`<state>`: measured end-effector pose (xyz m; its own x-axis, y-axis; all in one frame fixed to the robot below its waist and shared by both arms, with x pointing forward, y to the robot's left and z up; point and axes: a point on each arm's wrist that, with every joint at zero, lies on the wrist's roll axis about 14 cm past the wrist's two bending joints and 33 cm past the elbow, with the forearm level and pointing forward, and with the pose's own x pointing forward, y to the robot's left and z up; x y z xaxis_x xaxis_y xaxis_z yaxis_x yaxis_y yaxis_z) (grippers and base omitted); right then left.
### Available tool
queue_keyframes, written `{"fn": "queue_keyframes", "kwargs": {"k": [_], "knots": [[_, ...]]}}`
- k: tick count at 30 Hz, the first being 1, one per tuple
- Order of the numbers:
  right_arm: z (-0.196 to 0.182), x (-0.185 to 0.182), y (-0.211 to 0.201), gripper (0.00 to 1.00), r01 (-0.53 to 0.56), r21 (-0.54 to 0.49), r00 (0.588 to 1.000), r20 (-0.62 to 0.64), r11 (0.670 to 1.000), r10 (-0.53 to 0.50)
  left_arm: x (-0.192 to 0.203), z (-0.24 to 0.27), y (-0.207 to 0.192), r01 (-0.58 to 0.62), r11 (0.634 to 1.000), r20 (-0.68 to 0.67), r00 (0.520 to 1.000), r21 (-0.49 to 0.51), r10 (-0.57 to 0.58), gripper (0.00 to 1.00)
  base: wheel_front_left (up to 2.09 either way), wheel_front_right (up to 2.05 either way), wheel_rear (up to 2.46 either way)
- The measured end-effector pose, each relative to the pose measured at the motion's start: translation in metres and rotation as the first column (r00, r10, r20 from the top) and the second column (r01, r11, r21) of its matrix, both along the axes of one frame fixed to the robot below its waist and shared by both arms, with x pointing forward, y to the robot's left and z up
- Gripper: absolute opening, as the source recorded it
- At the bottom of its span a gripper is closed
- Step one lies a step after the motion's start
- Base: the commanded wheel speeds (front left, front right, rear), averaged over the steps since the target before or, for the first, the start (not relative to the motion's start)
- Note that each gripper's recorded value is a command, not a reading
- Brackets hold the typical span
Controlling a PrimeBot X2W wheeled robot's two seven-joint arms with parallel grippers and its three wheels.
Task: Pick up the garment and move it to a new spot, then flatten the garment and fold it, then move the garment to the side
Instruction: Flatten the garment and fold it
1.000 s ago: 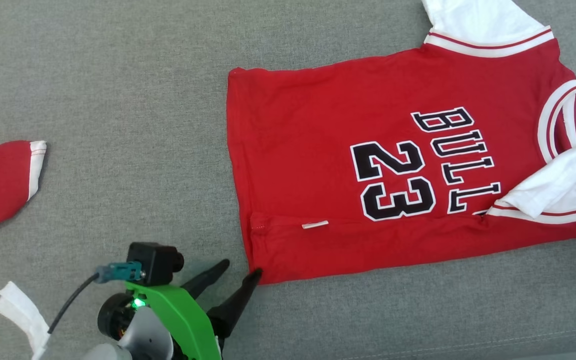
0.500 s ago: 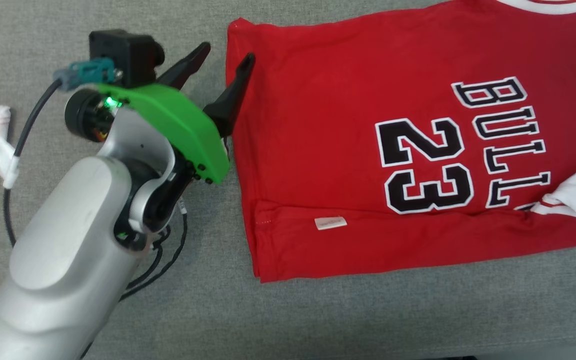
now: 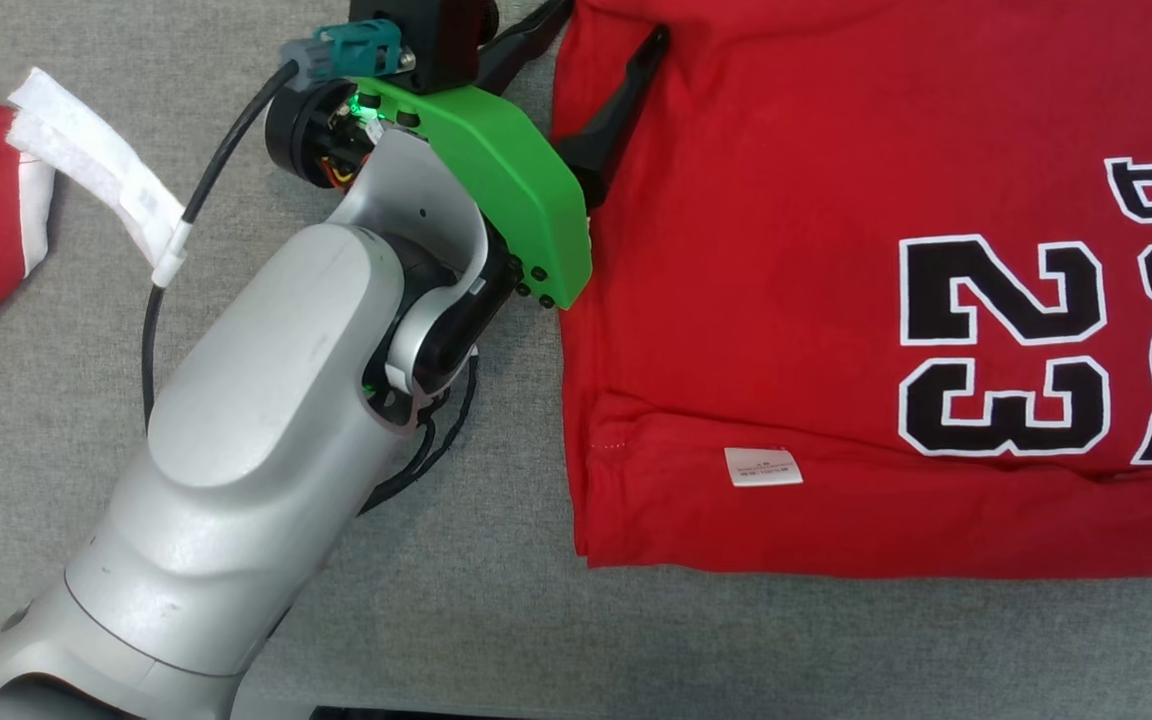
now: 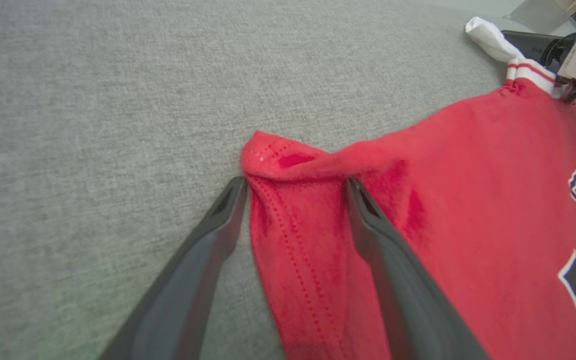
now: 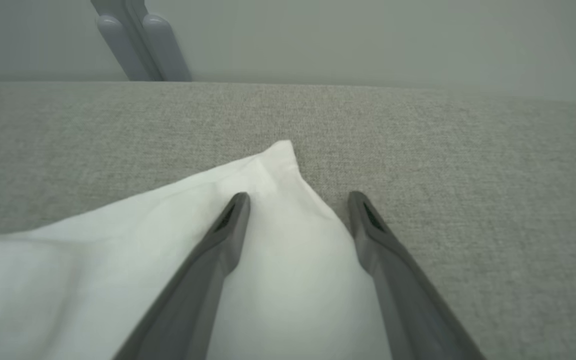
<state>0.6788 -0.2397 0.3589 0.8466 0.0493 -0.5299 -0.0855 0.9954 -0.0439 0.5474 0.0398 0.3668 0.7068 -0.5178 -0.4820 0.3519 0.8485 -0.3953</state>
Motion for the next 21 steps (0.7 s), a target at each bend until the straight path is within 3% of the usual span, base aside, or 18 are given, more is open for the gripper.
{"fn": "queue_keyframes", "kwargs": {"k": [8,10,11,12,13,14,15,16,17,21], "knots": [[-0.002,0.008,0.007,1.00,-0.013,0.014,1.000,0.006,1.000,0.013,0.007,0.000,0.000,0.002,1.000,0.006,1.000,0.009,-0.002,1.00,0.00,0.00,0.00],[-0.001,0.009,0.011,0.86,-0.021,0.022,1.000,0.006,1.000,0.021,0.008,0.000,-0.001,0.004,1.000,0.009,1.000,0.011,-0.005,1.00,0.00,0.00,0.00],[-0.001,0.009,0.013,0.70,-0.028,0.025,1.000,0.004,0.999,0.028,0.009,0.001,-0.001,0.006,1.000,0.011,1.000,0.011,-0.006,1.00,0.00,0.00,0.00],[-0.001,0.009,0.015,0.45,-0.035,0.027,0.999,0.003,0.999,0.035,0.009,0.001,-0.002,0.010,1.000,0.011,1.000,0.010,-0.010,1.00,0.00,0.00,0.00],[-0.001,0.009,0.018,0.35,-0.044,0.029,0.999,0.002,0.999,0.044,0.009,0.001,-0.004,0.020,1.000,0.012,1.000,0.009,-0.020,1.00,0.00,0.00,0.00],[0.000,0.009,0.020,0.14,-0.049,0.033,0.999,0.001,0.998,0.049,0.009,0.001,-0.005,0.027,1.000,0.012,1.000,0.008,-0.027,1.00,0.00,0.00,0.00],[0.000,0.008,0.025,0.00,-0.061,0.043,0.998,-0.003,0.997,0.061,0.007,0.000,-0.006,0.037,0.999,0.005,0.999,0.010,-0.037,0.72,0.00,0.00,0.00],[0.000,0.007,0.029,0.00,-0.070,0.050,0.997,-0.006,0.996,0.071,0.007,0.001,-0.008,0.044,0.999,0.007,0.999,0.009,-0.044,0.21,0.00,0.00,0.00],[0.001,0.005,0.032,0.00,-0.078,0.059,0.997,-0.011,0.995,0.079,0.006,0.002,-0.010,0.049,0.999,0.006,0.999,0.006,-0.049,0.00,0.00,0.00,0.00],[0.012,0.004,0.029,0.00,-0.082,0.071,0.996,0.025,0.994,0.080,0.007,0.006,-0.012,0.060,0.998,0.020,0.998,0.003,-0.060,0.00,0.00,0.00,0.00]]}}
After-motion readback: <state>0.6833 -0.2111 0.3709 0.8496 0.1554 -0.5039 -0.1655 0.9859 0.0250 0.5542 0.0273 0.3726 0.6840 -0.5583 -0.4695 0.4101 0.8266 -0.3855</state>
